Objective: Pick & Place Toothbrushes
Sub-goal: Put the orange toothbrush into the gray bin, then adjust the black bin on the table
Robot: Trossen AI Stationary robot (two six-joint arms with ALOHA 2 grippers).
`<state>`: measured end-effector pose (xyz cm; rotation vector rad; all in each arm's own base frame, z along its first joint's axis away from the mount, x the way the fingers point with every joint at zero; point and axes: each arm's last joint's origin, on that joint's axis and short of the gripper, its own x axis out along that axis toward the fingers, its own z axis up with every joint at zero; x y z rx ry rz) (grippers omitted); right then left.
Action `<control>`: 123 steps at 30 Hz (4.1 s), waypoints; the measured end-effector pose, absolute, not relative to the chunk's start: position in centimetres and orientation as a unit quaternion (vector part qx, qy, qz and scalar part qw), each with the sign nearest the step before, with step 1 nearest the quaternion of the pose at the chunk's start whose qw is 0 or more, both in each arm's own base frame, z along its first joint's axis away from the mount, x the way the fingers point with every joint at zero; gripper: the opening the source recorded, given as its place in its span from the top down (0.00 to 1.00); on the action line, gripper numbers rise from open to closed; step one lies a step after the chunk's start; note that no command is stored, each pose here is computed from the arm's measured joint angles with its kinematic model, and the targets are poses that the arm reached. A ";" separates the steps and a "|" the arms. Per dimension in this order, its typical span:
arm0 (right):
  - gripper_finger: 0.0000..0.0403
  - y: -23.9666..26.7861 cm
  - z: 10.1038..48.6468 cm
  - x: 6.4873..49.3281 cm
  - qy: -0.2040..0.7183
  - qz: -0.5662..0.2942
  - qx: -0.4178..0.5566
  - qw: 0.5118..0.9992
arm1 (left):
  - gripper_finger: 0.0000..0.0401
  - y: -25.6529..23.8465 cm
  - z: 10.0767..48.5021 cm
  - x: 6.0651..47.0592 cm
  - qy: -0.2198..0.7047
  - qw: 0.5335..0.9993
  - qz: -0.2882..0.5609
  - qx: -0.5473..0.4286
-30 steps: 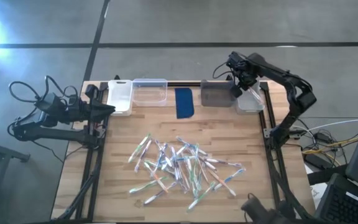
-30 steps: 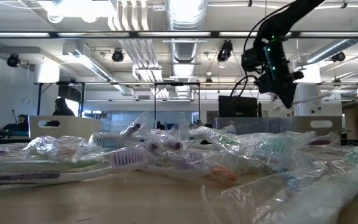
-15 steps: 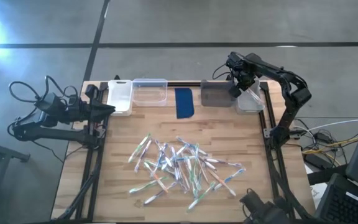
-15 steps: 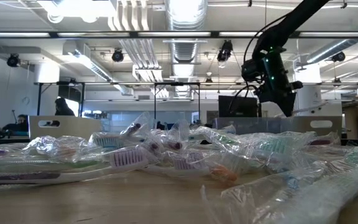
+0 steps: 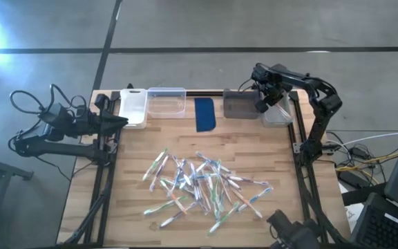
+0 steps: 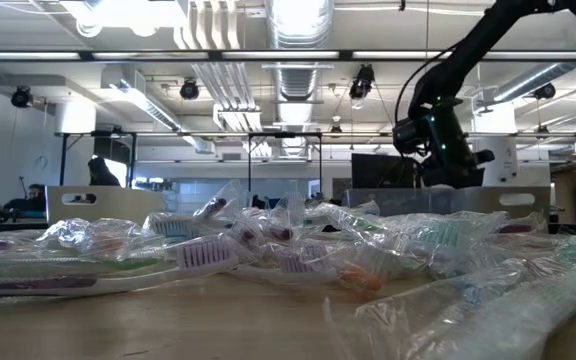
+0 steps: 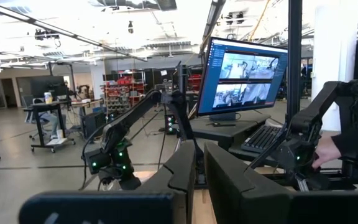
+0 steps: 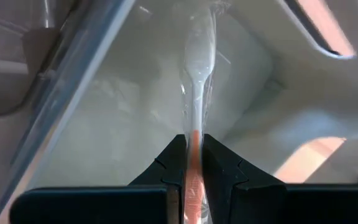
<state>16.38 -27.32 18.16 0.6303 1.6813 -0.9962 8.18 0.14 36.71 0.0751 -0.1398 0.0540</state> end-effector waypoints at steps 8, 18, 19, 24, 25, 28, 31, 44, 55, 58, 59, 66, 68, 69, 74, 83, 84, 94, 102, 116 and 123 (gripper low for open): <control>0.93 -27.3 16.4 16.0 0.701 -0.406 0.260 0.525 | 0.90 0.1 36.7 8.2 -0.070 0.996 0.027 0.038; 0.92 -27.3 15.9 15.6 0.701 -0.400 0.256 0.532 | 0.90 0.1 36.7 8.2 -0.070 0.996 0.027 0.038; 0.92 -27.3 15.9 15.6 0.701 -0.400 0.254 0.533 | 0.90 0.1 36.7 8.2 -0.070 0.996 0.027 0.038; 0.85 -27.4 16.0 15.6 0.702 -0.399 0.251 0.534 | 0.90 0.1 36.7 8.2 -0.070 0.996 0.027 0.038; 0.83 -27.4 16.0 15.7 0.702 -0.399 0.251 0.534 | 0.90 0.1 36.7 8.2 -0.070 0.996 0.027 0.038; 0.79 -27.5 16.2 15.7 0.700 -0.402 0.249 0.535 | 0.90 0.1 36.7 8.2 -0.070 0.996 0.027 0.038; 0.76 -27.5 16.3 15.7 0.698 -0.406 0.247 0.536 | 0.90 0.1 36.7 8.2 -0.070 0.996 0.027 0.038; 0.60 -26.7 19.3 15.2 0.675 -0.419 0.230 0.562 | 0.90 0.1 36.7 8.2 -0.070 0.996 0.027 0.038; 0.62 -23.9 27.9 18.6 0.481 -0.400 0.258 0.736 | 0.90 0.1 36.7 8.2 -0.070 0.996 0.027 0.038; 0.70 -22.2 29.8 21.1 0.445 -0.367 0.222 0.786 | 0.90 0.1 36.7 8.2 -0.070 0.996 0.027 0.038; 0.72 -21.5 30.2 22.0 0.439 -0.353 0.209 0.799 | 0.90 0.1 36.7 8.2 -0.070 0.996 0.027 0.038; 0.93 -17.5 29.1 28.0 0.475 -0.252 0.141 0.831 | 0.90 0.1 36.7 8.2 -0.070 0.996 0.027 0.037; 0.97 -16.8 27.8 29.3 0.496 -0.234 0.135 0.825 | 0.90 0.1 36.7 8.2 -0.070 0.996 0.027 0.038; 0.97 -16.6 27.1 29.8 0.507 -0.227 0.133 0.821 | 0.90 0.1 36.7 8.2 -0.070 0.996 0.027 0.038; 0.98 -16.2 23.6 31.9 0.555 -0.201 0.128 0.797 | 0.90 0.1 36.7 8.2 -0.070 0.996 0.027 0.038; 0.98 -16.7 19.2 33.4 0.602 -0.189 0.132 0.765 | 0.90 0.1 36.7 8.2 -0.070 0.996 0.027 0.038; 0.98 -16.8 19.1 33.5 0.603 -0.189 0.133 0.764 | 0.90 0.1 36.7 8.2 -0.070 0.996 0.027 0.038; 0.98 -17.5 24.0 33.1 0.543 -0.241 0.076 0.801 | 0.90 0.1 36.7 8.2 -0.070 0.996 0.027 0.038; 0.98 -18.0 24.9 34.8 0.489 -0.171 0.128 0.845 | 0.90 0.1 36.7 8.2 -0.067 0.997 0.027 0.038; 0.98 -19.6 19.7 35.5 0.563 -0.231 0.117 0.785 | 0.90 0.1 36.7 8.2 -0.067 0.997 0.027 0.038; 0.98 -20.6 19.8 35.1 0.558 -0.267 0.094 0.780 | 0.90 0.1 36.7 8.2 -0.067 0.997 0.027 0.038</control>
